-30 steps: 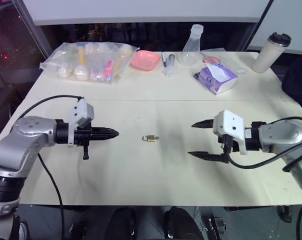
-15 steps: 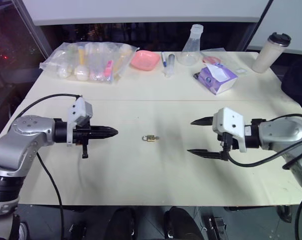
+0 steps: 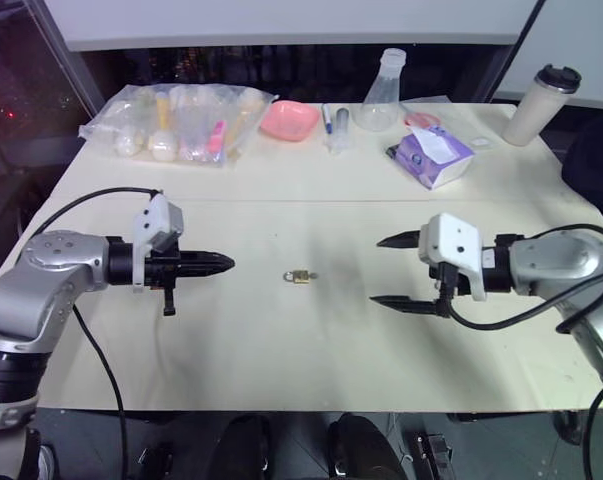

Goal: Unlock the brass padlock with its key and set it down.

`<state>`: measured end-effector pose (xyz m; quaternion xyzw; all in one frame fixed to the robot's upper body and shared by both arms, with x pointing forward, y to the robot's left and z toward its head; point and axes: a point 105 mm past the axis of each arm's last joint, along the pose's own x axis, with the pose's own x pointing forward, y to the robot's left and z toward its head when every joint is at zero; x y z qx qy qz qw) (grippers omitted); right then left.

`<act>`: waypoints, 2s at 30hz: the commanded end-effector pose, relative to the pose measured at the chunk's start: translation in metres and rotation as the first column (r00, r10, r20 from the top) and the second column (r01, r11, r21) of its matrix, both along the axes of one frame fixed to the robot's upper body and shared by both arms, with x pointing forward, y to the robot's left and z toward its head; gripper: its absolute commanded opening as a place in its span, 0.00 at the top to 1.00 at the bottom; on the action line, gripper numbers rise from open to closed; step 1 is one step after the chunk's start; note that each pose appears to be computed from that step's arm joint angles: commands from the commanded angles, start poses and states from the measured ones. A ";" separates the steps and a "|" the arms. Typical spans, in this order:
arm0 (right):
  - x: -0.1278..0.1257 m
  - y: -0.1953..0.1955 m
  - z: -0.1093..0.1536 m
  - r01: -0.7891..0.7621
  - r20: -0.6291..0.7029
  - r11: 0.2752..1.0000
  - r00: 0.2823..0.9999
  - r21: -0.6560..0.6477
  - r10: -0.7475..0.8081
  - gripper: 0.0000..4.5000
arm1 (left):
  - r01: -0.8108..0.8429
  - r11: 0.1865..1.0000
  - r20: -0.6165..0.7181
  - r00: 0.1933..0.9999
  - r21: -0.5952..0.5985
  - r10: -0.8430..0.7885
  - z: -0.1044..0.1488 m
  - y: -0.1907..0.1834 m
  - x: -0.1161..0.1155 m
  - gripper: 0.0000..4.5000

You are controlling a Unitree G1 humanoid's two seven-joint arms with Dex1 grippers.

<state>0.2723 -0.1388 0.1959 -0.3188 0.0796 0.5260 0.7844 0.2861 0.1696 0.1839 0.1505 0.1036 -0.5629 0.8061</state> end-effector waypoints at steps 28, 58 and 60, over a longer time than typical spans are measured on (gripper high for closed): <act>-0.011 0.016 -0.002 0.065 0.070 0.997 0.995 0.049 -0.068 0.00 | 0.280 0.944 0.086 0.951 0.177 -0.298 -0.070 -0.092 0.067 0.01; 0.001 0.022 0.010 0.054 0.185 0.998 0.981 0.022 -0.057 0.00 | 0.278 0.936 0.077 0.951 0.217 -0.301 -0.085 -0.082 0.069 0.84; 0.009 0.027 0.008 0.037 0.284 0.999 0.958 -0.031 -0.027 0.00 | 0.269 0.947 0.086 0.954 0.177 -0.287 -0.066 -0.078 0.072 0.84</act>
